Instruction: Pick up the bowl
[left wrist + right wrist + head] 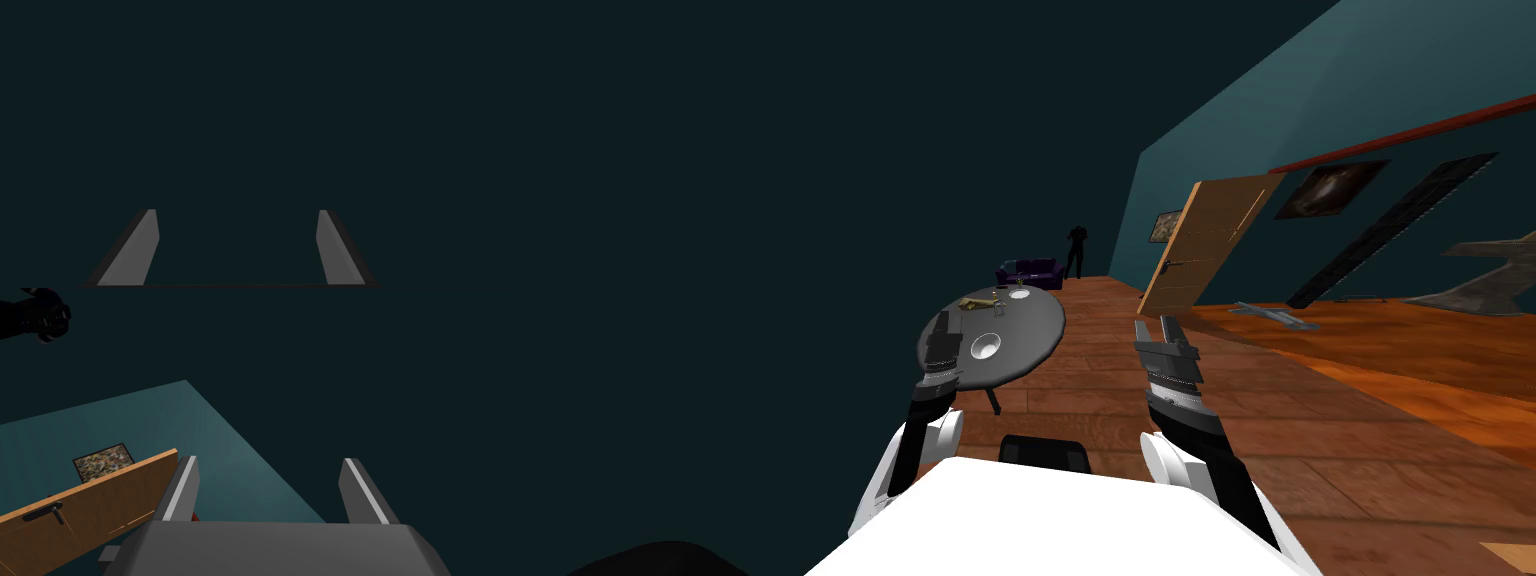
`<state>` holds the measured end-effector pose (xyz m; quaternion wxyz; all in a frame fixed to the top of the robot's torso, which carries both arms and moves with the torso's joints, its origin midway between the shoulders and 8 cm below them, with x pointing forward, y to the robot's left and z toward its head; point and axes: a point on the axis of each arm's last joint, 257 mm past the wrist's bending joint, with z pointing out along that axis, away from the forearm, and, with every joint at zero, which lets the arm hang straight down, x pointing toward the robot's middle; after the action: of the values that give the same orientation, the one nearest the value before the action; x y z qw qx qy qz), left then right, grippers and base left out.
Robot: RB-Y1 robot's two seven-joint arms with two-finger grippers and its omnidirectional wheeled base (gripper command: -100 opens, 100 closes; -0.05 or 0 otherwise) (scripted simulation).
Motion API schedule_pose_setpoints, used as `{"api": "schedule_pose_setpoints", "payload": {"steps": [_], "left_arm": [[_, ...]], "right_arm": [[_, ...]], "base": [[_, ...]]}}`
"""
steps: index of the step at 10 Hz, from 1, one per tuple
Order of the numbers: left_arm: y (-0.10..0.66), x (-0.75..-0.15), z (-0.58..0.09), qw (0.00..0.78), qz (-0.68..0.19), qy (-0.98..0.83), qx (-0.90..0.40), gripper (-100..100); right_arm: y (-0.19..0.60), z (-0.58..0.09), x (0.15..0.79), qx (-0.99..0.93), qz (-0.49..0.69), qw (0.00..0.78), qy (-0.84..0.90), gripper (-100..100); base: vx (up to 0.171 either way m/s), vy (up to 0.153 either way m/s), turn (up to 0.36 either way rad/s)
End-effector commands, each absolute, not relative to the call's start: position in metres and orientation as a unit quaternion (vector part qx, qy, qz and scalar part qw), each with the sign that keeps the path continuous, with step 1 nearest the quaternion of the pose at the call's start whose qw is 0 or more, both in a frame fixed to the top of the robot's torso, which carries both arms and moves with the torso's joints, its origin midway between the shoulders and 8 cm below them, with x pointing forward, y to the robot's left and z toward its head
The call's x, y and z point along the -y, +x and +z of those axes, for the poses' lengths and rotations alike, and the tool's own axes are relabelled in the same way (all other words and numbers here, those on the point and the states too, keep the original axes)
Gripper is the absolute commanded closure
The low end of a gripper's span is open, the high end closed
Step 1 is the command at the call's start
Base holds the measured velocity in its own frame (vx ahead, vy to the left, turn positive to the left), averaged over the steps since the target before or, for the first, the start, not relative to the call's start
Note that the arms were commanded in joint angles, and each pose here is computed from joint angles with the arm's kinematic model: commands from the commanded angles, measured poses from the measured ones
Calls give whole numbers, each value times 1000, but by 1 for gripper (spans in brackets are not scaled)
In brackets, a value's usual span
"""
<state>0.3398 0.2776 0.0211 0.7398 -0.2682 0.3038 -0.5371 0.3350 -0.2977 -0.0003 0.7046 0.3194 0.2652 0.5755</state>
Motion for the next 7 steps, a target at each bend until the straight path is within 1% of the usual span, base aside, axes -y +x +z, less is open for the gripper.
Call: {"api": "schedule_pose_setpoints", "payload": {"steps": [1, 7], "left_arm": [[344, -276, 19, 734, -540, -265, -316, -100], [373, -279, 1, 693, -554, -283, -364, -100]], "right_arm": [[335, 0, 298, -265, 575, 705, 319, 0], [335, 0, 298, -265, 575, 705, 319, 0]], "base": [[-8, -3, -17], [-33, -10, -37]]}}
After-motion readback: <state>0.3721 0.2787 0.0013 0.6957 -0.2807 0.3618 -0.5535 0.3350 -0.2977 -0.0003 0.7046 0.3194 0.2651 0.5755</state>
